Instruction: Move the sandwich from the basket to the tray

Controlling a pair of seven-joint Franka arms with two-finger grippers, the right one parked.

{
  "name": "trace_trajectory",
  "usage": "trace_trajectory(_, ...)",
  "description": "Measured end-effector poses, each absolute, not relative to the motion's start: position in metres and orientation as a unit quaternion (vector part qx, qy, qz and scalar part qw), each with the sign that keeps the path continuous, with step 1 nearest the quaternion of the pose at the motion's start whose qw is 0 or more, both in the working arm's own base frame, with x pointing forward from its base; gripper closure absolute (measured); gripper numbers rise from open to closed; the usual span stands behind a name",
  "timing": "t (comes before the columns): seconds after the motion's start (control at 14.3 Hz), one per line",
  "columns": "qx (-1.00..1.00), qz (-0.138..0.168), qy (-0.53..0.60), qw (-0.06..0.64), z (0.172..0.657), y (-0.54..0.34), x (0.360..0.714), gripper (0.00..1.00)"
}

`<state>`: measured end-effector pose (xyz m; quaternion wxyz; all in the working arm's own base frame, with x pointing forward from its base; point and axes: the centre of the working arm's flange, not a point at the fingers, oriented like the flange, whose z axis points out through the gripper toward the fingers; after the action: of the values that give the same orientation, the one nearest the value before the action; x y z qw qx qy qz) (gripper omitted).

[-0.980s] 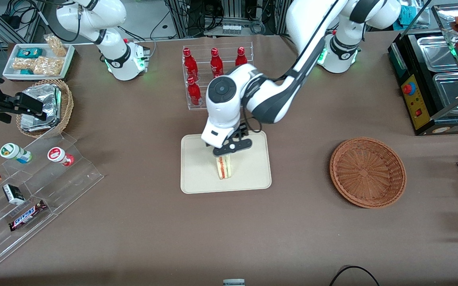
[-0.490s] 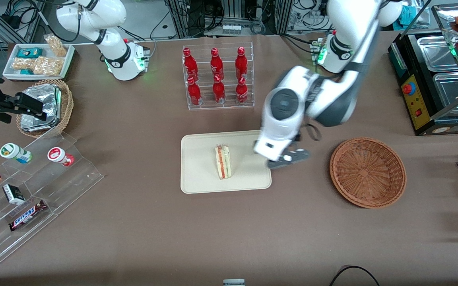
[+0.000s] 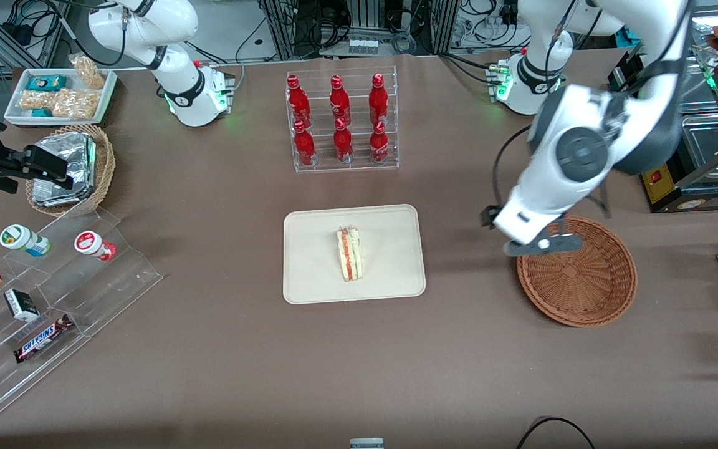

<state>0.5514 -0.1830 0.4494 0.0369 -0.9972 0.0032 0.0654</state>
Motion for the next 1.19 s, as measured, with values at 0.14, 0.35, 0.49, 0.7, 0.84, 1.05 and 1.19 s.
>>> trace_trajectory(0.14,-0.997,0.069,0.034,0.033,0.471,-0.149,0.546,0.00)
trace_trajectory(0.35,-0.996,0.062,0.066,0.025,0.504,-0.106,0.540,0.00)
trace_trajectory(0.49,-0.995,0.056,0.082,0.021,0.523,-0.074,0.538,0.00)
trace_trajectory(0.7,-0.996,0.033,0.086,0.018,0.554,-0.046,0.543,0.00)
trace_trajectory(0.84,-0.996,0.011,0.084,0.018,0.576,-0.043,0.548,0.00)
trace_trajectory(1.05,-0.996,-0.015,0.081,0.017,0.601,-0.041,0.553,0.00)
trace_trajectory(1.19,-0.997,-0.025,0.076,0.016,0.610,-0.037,0.555,0.00)
